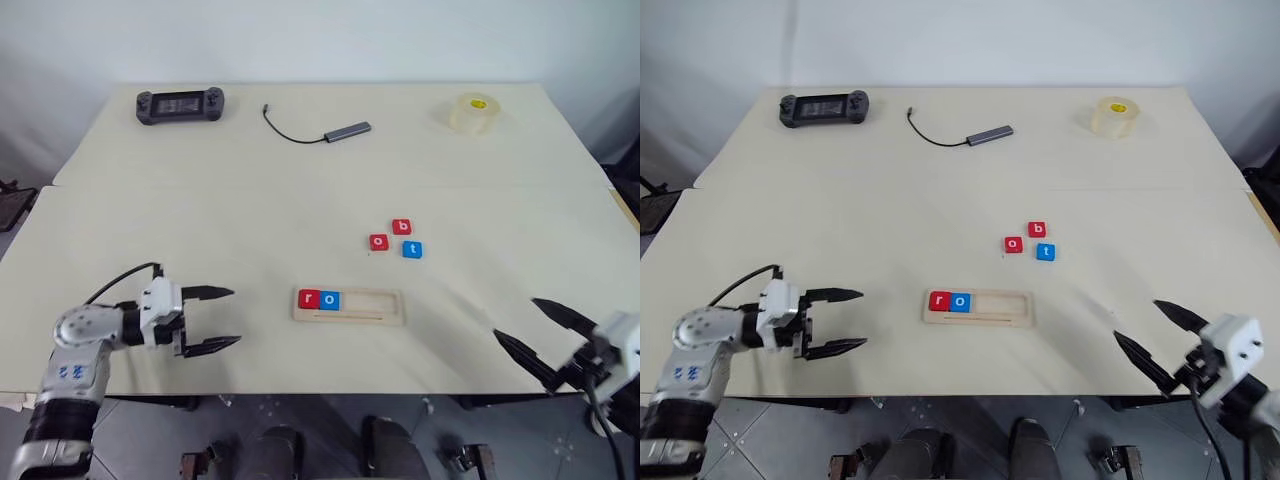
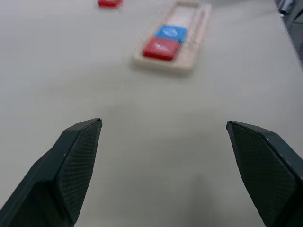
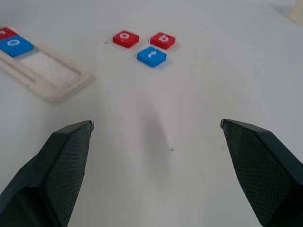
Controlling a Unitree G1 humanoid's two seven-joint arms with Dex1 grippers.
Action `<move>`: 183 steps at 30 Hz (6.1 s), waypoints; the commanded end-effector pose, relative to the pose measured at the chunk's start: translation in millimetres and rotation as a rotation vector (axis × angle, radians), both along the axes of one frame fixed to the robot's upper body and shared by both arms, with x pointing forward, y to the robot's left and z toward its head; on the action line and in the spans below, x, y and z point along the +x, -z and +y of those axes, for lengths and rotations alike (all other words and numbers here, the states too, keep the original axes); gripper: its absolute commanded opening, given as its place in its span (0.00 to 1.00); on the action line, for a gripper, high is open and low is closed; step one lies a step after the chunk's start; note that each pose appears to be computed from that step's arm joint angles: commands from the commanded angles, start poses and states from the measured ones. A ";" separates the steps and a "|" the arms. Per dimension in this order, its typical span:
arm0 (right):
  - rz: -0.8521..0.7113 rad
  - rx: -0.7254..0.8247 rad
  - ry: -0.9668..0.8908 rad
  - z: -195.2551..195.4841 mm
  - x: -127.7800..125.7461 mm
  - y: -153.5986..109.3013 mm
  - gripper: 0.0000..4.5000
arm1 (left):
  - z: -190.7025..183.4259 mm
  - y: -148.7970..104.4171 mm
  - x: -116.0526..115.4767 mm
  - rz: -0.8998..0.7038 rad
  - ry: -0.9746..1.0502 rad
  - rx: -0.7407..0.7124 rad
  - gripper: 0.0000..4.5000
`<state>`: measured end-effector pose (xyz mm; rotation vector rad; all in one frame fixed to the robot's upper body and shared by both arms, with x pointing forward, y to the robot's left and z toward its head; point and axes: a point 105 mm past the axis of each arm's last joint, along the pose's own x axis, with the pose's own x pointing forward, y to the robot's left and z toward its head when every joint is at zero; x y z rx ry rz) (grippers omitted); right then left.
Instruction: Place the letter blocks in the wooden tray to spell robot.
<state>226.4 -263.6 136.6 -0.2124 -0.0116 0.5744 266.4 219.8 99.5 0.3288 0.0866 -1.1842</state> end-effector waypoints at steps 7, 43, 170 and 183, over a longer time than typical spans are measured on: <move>0.082 -0.008 0.000 57.1 97.8 -40.0 1.00 | 2.5 -19.5 -8.5 -0.075 -0.191 -0.130 0.99; 0.361 0.007 0.222 109.6 164.7 -46.7 1.00 | -21.5 -22.4 -11.4 -0.136 -0.236 -0.172 0.99; 0.341 -0.510 -0.747 189.8 82.6 -11.5 0.87 | -60.7 -29.9 -27.3 -0.130 -0.049 -0.176 1.00; 0.147 -0.289 -0.465 114.2 84.8 -42.9 0.99 | -58.5 -27.9 -21.7 -0.129 -0.057 -0.179 1.00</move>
